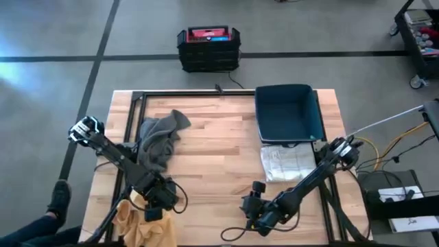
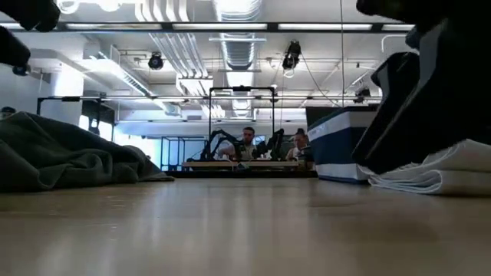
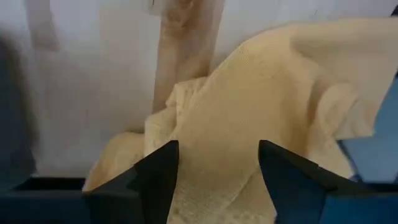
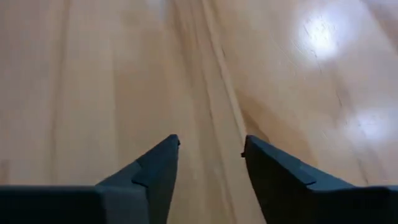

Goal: Fold towel
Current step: Fold the yellow towel

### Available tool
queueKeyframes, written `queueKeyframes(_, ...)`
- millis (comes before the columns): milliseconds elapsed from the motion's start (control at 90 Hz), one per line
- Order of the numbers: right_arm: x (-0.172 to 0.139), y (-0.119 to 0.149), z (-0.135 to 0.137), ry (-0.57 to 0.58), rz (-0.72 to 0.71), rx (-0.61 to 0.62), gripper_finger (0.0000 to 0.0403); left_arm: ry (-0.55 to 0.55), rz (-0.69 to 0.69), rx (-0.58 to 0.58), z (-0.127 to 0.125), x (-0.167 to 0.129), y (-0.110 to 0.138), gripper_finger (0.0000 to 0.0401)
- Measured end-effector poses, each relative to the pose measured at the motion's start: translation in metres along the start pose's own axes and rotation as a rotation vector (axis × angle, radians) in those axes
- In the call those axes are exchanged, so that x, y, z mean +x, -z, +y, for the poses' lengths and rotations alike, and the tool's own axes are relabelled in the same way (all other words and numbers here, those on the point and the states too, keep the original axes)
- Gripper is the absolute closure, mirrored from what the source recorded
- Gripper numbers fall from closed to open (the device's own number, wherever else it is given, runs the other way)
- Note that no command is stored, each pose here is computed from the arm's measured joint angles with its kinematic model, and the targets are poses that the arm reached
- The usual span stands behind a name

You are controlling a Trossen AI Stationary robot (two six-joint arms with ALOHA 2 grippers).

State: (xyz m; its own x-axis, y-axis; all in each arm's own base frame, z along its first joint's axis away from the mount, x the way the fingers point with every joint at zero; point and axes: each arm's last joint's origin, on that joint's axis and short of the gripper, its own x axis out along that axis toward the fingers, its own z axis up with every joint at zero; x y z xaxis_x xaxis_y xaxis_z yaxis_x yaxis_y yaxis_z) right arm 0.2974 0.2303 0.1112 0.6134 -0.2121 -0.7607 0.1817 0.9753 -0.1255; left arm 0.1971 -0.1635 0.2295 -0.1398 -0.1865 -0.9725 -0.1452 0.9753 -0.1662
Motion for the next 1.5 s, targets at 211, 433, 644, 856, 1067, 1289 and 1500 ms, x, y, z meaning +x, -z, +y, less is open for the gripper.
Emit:
queueKeyframes(211, 0.003, -0.001, -0.001, 0.005, -0.001, -0.005, 0.021, -0.059, 0.117, 0.068, 0.004, 0.031, -0.005, 0.0292)
queueKeyframes(433, 0.003, -0.003, 0.0, -0.004, -0.02, -0.038, 0.0223, -0.021, 0.055, 0.144, -0.011, 0.024, -0.02, 0.0395)
queueKeyframes(644, -0.015, -0.037, -0.001, -0.032, -0.145, -0.134, 0.0237, -0.025, -0.384, 0.134, -0.028, -0.048, -0.038, 0.04)
queueKeyframes(856, -0.012, -0.089, -0.019, 0.007, -0.266, -0.181, 0.0247, -0.114, -0.676, 0.106, -0.026, -0.101, -0.053, 0.04)
queueKeyframes(1067, -0.029, -0.118, -0.049, -0.126, -0.157, -0.151, 0.022, -0.168, -0.706, 0.047, -0.008, -0.108, -0.065, 0.0401)
queueKeyframes(1289, -0.04, -0.129, -0.061, -0.161, -0.233, -0.01, 0.0172, -0.195, -0.788, 0.02, -0.001, -0.107, -0.079, 0.0401)
queueKeyframes(1500, 0.0, -0.119, -0.064, 0.036, -0.218, 0.008, 0.0144, -0.176, -0.844, 0.062, -0.002, -0.108, -0.086, 0.0401)
